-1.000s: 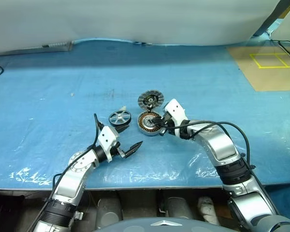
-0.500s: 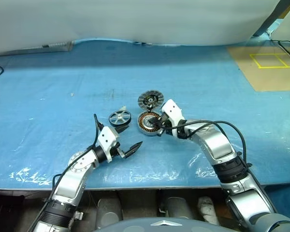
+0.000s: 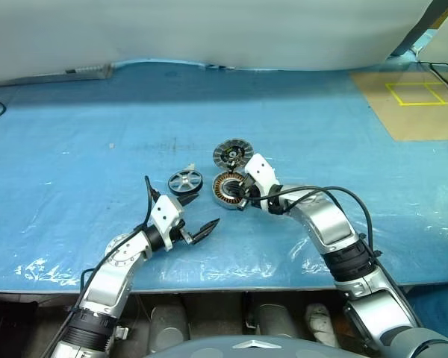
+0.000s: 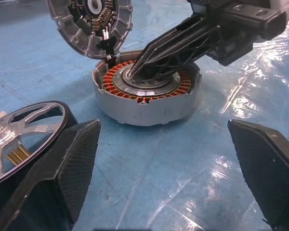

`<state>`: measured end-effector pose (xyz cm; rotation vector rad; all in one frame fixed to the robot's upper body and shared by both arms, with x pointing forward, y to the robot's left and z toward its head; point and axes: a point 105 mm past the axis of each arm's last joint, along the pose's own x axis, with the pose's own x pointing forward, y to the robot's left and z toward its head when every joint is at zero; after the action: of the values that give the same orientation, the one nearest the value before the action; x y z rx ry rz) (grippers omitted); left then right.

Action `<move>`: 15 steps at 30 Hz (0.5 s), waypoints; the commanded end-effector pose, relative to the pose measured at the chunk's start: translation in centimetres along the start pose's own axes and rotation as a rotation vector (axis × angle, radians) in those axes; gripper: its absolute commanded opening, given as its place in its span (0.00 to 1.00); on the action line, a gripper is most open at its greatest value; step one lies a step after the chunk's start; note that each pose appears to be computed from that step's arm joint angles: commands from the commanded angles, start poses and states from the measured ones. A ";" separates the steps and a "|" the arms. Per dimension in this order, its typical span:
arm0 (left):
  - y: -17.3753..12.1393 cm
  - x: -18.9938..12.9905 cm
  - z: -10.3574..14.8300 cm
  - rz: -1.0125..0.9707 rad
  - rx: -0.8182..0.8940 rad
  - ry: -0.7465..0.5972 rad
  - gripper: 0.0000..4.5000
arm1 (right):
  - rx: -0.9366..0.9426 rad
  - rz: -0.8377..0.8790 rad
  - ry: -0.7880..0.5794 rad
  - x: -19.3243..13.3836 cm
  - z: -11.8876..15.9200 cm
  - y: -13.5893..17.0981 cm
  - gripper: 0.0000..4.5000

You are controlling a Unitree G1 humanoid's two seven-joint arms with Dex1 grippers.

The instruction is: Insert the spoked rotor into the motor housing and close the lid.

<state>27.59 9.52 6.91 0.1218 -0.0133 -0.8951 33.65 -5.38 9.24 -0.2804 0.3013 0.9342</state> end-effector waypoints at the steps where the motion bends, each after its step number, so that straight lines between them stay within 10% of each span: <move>1: 0.1 -0.1 1.0 0.001 0.026 -0.035 1.00 | -0.019 -0.016 -0.043 -0.2 1.4 -0.4 0.00; 15: 0.1 -0.2 1.0 0.003 0.022 -0.033 1.00 | 0.007 -0.020 0.028 -1.3 -0.9 -1.0 0.00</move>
<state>27.58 9.55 6.90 0.1215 -0.0129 -0.8938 33.83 -6.94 9.32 -0.2863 0.3147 0.9147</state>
